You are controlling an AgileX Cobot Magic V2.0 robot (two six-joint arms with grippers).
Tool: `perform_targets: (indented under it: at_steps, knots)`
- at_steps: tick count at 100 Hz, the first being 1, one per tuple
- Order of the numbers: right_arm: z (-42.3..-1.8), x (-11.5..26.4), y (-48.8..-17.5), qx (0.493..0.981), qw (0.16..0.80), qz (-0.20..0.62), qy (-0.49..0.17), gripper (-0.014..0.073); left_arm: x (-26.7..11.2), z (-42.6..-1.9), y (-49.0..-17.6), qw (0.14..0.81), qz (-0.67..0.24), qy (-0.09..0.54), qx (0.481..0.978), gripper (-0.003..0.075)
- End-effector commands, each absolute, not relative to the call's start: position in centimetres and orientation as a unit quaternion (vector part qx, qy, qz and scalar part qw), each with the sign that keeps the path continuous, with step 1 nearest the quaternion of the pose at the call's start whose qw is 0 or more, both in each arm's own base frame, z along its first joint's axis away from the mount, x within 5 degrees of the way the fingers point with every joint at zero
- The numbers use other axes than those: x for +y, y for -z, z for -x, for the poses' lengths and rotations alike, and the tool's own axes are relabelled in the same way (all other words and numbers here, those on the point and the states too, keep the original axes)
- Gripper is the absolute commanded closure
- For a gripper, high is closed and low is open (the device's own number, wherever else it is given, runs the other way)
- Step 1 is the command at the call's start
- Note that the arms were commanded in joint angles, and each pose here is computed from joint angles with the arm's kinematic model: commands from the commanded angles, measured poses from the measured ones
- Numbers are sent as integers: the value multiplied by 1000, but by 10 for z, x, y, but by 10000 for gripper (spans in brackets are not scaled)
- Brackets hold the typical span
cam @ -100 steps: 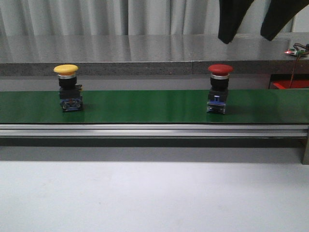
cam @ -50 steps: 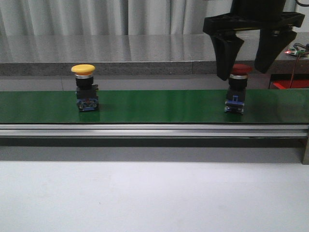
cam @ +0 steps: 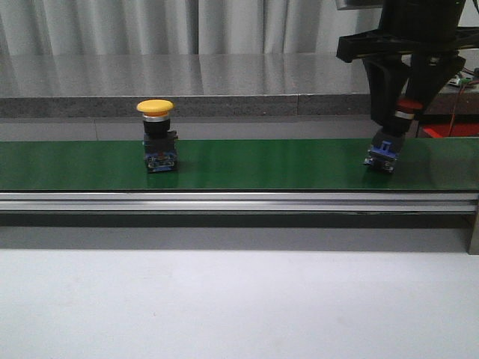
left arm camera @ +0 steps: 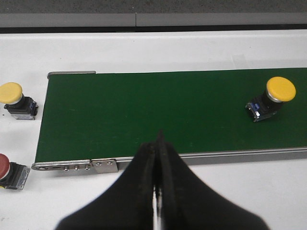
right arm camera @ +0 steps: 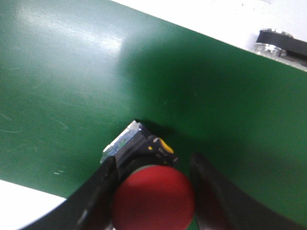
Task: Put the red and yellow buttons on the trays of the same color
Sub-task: 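Close the right gripper on the red button and lift it, then carry the red button into the red tray and open the right gripper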
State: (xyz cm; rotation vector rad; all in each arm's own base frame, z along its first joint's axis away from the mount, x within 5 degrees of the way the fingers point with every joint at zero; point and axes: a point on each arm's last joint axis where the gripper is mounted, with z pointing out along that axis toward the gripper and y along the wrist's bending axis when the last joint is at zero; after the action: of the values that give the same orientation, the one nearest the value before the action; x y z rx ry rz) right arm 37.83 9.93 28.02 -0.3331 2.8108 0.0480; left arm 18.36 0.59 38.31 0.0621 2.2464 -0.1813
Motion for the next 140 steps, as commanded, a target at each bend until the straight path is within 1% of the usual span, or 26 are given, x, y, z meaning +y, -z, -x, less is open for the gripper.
perform_targets:
  at_steps: [1,9,27,40,47,61,78,101,118,135,140]
  knots:
    - [-372,85,-321,970,216,106,-16,449,4,-183,-398,472,-21,78,878,740]
    - [-370,65,-335,969,233,83,-7,449,4,-183,-398,472,-21,78,878,740]
    - [-373,0,-357,968,248,9,23,449,4,-183,-398,472,-21,78,878,740]
    - [-373,-46,-358,964,258,-50,39,449,4,-183,-398,471,-21,78,878,739]
    - [-375,-69,-357,957,274,-78,47,449,4,-183,-398,471,-21,78,878,740]
    - [-382,-102,-348,946,296,-113,60,449,4,-183,-398,471,-21,78,878,740]
    - [-400,-120,-323,945,297,-115,73,449,4,-183,-398,471,-21,78,878,740]
    - [-422,-126,-286,949,286,-107,74,449,4,-183,-398,471,-21,78,878,739]
    - [-433,-129,-258,957,262,-107,70,449,4,-183,-398,471,-21,78,878,739]
    - [-437,-129,-247,959,253,-106,68,445,4,-183,-398,471,-21,78,878,740]
    - [-437,-129,-246,959,252,-106,68,419,4,-183,-398,471,-21,78,878,740]
